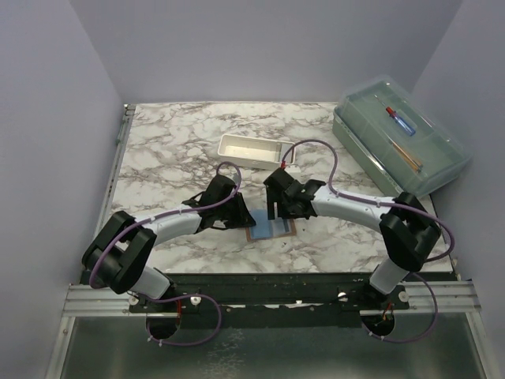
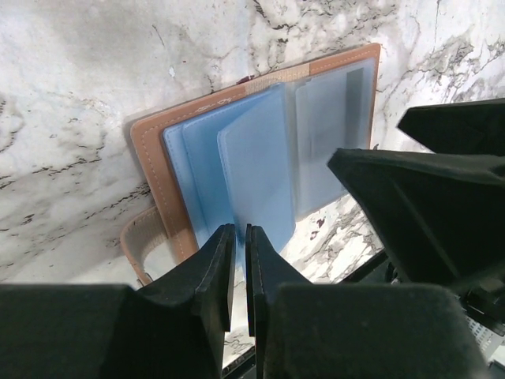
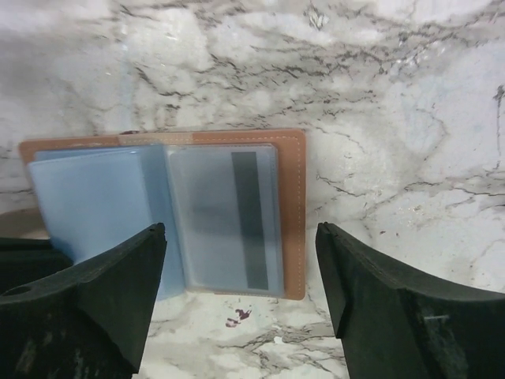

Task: Put the credit cards into the card holder
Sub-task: Turn over the card holder at the center of the board.

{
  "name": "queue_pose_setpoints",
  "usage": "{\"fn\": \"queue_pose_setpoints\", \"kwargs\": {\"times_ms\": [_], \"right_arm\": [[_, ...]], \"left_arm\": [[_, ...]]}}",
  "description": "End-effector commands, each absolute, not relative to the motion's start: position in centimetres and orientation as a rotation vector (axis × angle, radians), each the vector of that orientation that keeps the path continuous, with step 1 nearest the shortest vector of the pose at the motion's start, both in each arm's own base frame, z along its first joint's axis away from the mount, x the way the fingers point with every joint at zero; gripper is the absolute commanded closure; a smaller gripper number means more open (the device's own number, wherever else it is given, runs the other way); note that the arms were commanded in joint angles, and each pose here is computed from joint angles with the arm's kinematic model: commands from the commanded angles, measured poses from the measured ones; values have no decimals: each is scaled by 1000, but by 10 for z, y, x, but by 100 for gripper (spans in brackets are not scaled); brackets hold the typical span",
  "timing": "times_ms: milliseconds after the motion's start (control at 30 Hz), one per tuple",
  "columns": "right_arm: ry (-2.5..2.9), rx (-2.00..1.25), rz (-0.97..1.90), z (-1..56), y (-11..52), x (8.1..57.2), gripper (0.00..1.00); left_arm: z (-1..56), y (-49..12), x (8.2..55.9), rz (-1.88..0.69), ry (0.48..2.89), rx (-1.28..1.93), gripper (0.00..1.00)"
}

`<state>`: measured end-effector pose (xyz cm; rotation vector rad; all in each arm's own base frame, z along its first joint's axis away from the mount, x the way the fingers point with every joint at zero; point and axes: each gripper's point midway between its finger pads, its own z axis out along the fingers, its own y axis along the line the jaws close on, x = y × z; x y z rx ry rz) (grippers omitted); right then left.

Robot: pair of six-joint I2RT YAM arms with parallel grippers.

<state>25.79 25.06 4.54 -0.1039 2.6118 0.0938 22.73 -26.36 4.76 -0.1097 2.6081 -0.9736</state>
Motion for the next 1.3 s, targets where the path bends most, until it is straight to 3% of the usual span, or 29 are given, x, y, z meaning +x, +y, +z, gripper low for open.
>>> {"fn": "queue_pose_setpoints", "kwargs": {"times_ms": [0,300,567,1100,1267], "right_arm": [[2490,-69,174,97,257,280,16],[2351,11,384,148,265,333,19],[2330,-23,537,157,272,342,27],[2516,-51,721,104,261,269,49],[2563,-47,732,87,257,255,50]], "left_arm": [[55,-265,224,-1009,2606,-96,82],[60,-265,219,-1036,2601,-75,72],[59,-263,216,-1031,2605,-65,59],[40,-249,217,-945,2654,-117,69],[71,-252,221,-985,2582,-86,46]]}}
